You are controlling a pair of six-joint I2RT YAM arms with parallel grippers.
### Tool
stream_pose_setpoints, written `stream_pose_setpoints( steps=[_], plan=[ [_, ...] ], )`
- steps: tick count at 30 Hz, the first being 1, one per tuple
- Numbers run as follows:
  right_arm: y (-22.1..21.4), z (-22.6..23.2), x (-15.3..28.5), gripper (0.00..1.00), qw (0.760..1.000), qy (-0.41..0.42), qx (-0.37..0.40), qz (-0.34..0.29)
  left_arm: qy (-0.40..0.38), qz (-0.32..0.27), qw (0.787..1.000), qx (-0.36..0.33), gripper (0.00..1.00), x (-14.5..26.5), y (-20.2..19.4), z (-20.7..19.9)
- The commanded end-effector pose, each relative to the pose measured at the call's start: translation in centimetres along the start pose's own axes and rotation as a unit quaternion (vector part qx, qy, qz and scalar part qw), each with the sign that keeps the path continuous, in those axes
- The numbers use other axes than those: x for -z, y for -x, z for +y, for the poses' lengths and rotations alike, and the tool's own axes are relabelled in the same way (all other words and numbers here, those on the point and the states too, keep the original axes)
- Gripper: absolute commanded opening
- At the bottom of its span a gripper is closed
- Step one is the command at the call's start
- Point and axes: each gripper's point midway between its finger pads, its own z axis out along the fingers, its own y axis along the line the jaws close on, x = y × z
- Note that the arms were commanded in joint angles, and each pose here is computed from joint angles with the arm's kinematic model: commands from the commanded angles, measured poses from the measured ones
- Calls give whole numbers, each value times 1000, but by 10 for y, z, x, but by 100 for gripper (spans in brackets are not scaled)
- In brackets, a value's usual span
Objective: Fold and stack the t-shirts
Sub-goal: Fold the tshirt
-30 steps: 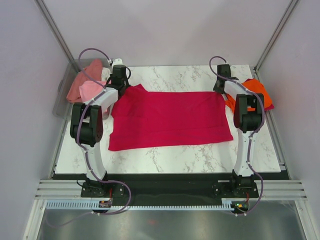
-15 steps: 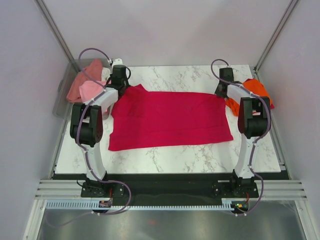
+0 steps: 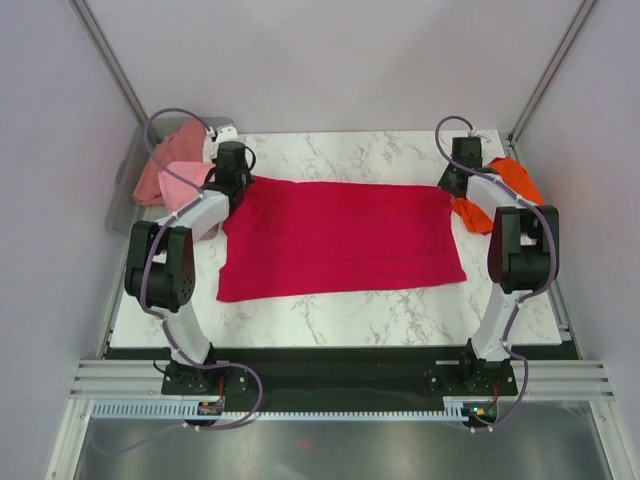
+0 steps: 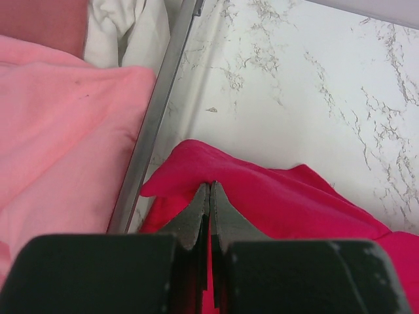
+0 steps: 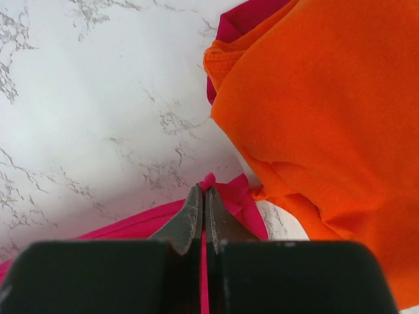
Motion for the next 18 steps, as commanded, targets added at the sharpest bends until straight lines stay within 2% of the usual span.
stream_pose_setpoints(
  steps=[1,11,18],
  plan=[
    [12,5,16,0,1000,20,-13,-19,9,-66,998,19,2,16,40,7],
    [12,-2,43,0,999,26,-16,-29,30,-86,996,-9,2,45,31,17],
    [-2,-6,51,0,999,32,-15,-17,46,-95,993,-56,2,68,23,10]
  ],
)
